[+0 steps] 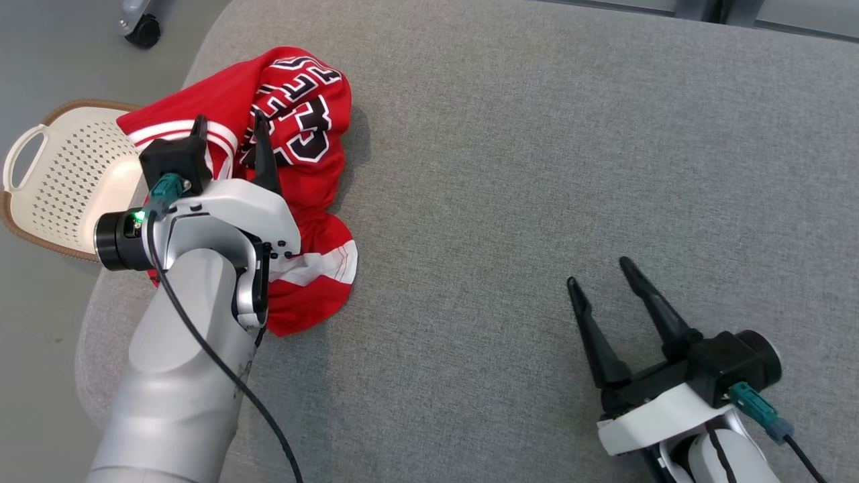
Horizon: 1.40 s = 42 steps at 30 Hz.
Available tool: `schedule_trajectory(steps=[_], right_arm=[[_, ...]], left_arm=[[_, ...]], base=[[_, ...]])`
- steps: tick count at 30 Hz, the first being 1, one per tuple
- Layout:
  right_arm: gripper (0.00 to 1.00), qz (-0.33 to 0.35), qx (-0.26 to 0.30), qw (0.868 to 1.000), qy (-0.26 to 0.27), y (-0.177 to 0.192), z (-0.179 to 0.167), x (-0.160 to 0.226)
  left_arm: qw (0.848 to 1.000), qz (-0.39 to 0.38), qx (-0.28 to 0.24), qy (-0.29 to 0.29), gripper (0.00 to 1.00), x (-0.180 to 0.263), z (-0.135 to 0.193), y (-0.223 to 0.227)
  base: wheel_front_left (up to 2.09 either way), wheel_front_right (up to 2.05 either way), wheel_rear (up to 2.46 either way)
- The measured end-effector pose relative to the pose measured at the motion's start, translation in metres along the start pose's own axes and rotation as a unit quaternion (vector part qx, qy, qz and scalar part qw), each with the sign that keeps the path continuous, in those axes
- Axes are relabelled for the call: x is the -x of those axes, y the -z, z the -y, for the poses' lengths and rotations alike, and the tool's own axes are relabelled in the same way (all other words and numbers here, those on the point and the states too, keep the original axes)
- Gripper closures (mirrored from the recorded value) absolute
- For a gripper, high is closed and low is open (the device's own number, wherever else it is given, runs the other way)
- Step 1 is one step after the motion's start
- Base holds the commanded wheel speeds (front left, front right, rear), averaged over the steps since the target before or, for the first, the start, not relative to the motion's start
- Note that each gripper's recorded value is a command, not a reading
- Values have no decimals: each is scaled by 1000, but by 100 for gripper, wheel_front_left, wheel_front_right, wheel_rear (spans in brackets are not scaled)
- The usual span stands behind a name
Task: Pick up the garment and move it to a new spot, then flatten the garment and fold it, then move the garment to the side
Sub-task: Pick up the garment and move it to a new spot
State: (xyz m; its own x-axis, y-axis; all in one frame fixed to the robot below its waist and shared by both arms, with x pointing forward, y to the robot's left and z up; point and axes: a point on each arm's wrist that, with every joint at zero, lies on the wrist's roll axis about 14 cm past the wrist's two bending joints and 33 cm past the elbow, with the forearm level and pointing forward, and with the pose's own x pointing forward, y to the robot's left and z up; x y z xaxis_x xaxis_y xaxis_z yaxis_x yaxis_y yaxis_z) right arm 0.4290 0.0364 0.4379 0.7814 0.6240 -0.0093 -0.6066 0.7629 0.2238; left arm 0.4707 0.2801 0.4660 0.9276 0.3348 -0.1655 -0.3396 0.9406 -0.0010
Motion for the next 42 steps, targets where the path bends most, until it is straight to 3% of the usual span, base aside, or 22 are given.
schedule_trajectory(steps=[4,14,23,24,25,34,42], right_arm=[[0,-2,-27,999,-24,1,-13,0],[0,-5,-34,999,-34,-2,-18,5],[0,-2,-33,999,-27,-4,-12,7],[0,-2,-33,999,-26,-4,-12,8],[0,-2,-33,999,-25,-4,-11,8],[0,21,-19,1000,-5,-26,-4,14],[0,37,-12,999,4,-42,-10,26]], left_arm=[[998,-63,-15,-6,0,-5,-3,23],[986,-165,-34,17,0,8,2,70],[984,-174,-39,22,0,9,7,82],[984,-174,-33,29,90,8,9,82],[983,-180,-17,39,100,9,13,84],[991,-125,20,47,100,14,14,58],[997,28,17,74,100,1,29,-36]], base=[[0,0,0],[0,0,0],[0,0,0],[0,0,0],[0,0,0],[0,0,0],[0,0,0]])
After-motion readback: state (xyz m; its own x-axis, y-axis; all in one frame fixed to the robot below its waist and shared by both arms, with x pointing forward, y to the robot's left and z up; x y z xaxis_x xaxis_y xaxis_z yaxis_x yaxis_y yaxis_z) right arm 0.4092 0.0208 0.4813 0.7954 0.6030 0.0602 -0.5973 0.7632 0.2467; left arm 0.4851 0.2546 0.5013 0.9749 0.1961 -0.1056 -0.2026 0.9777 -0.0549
